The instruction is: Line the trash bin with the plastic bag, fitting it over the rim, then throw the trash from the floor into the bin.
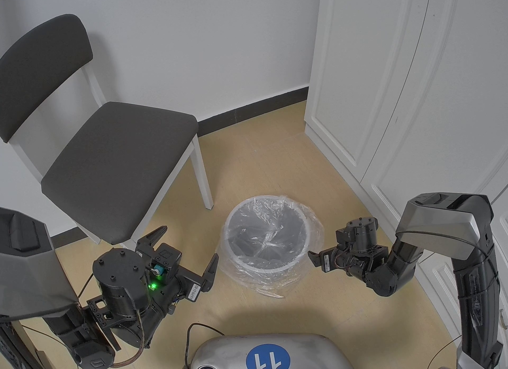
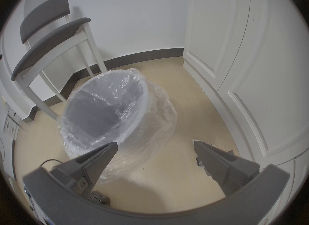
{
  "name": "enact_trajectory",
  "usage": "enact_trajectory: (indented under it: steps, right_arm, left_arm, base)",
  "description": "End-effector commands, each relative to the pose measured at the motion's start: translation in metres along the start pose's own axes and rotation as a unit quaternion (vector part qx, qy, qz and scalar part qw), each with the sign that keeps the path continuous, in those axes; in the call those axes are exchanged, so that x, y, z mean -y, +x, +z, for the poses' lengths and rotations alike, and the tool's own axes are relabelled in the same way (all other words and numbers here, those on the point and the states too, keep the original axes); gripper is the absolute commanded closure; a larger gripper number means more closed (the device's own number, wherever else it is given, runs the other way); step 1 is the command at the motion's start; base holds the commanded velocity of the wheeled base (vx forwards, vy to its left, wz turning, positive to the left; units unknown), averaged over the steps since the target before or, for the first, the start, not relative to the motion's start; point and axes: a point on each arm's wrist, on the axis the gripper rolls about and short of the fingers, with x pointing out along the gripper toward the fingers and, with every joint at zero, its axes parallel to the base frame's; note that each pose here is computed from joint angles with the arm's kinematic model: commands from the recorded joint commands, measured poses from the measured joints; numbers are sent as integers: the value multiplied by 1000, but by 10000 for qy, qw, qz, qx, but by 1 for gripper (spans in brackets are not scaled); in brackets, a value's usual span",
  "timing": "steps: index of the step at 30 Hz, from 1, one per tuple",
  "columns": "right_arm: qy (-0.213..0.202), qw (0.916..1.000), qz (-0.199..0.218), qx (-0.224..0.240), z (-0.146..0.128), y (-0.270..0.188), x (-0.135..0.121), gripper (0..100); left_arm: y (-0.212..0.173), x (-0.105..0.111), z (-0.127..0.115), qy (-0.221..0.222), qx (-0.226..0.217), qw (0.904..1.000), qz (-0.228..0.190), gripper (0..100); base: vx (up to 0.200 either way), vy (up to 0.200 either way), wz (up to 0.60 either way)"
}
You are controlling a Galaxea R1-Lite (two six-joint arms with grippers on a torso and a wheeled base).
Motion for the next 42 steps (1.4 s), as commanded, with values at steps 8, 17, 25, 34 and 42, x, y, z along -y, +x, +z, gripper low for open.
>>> enact_trajectory:
  steps: [8, 17, 25, 34, 42]
  right_arm:
    - [-247, 9992, 100, -295, -18, 0, -4, 0]
    - [-228, 9992, 6, -343, -24, 20, -4, 0]
    - [-269, 9986, -353, -284, -17, 21, 16, 0]
    - [-26, 9999, -126, 6, 10, 4, 46, 0]
    - [225, 9985, -413, 292, 23, 25, 61, 0]
  left_arm:
    - [-2, 3, -2, 35, -27, 10000, -68, 0]
    - [2, 8, -6, 81, -111, 9998, -114, 0]
    - [3, 9, -6, 83, -109, 9998, -121, 0]
    - [1, 8, -6, 83, -109, 9998, -121, 0]
    - [1, 8, -6, 78, -105, 9999, -112, 0]
  base:
    - [0, 0, 0]
    - [0, 0, 0]
    - [0, 0, 0]
    - [0, 0, 0]
    - [0, 0, 0]
